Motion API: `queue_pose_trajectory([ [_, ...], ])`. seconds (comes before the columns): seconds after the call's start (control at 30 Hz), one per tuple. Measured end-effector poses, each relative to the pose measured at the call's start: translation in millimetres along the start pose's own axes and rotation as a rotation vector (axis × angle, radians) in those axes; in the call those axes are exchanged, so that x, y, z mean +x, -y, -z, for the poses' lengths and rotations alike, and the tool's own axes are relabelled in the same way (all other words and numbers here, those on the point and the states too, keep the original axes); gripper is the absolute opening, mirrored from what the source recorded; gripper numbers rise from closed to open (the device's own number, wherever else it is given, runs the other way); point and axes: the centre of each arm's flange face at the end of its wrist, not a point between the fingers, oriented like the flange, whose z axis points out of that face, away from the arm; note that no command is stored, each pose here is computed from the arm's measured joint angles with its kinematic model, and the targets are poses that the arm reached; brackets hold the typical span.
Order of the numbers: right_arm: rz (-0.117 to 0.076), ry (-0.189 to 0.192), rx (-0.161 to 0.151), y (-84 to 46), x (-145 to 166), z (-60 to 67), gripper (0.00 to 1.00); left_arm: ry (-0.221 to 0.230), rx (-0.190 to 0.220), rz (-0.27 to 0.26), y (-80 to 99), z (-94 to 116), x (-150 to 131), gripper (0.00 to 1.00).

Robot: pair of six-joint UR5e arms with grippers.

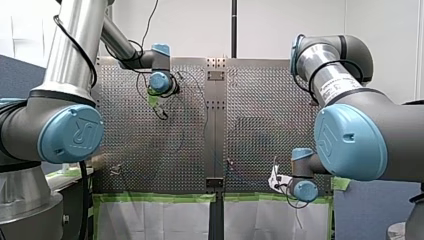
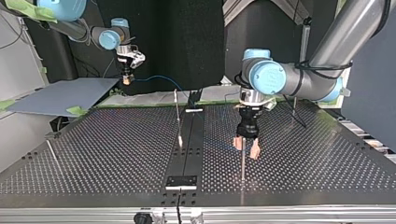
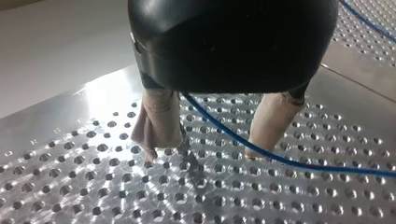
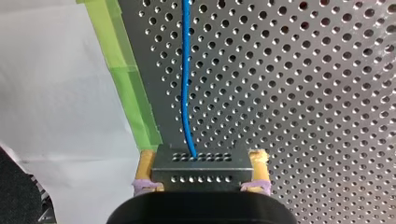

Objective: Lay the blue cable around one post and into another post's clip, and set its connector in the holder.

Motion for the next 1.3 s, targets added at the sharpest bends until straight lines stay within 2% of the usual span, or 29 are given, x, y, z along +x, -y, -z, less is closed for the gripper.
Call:
queue_pose_trajectory([
  [0.2,-0.001,-0.004,0.002,1.8,0.1,0.0,0.0,-0.016,0.015,0.052,5.0,2.0,-3.4,1.0],
  [0.47,0.009,-0.011,0.018,9.0,-1.0,0.4,0.0,-0.012,-0.052,0.118,-1.6,8.0,-13.2,1.0],
  [0.6,0.017,-0.02,0.026,12.5,-0.9,0.0,0.0,-0.016,-0.069,0.15,-4.0,9.4,-13.7,1.0],
  [0.9,0.038,-0.017,0.038,19.4,-3.0,1.5,0.0,-0.045,-0.065,0.219,-5.6,10.1,-11.6,1.0],
  [1.13,0.042,-0.014,0.047,25.4,-4.9,3.0,0.0,-0.036,-0.078,0.269,-8.5,11.2,-9.1,1.0],
  [1.3,0.042,-0.013,0.049,27.0,-5.5,3.5,0.0,-0.032,-0.097,0.308,-22.0,15.4,-1.1,1.0],
])
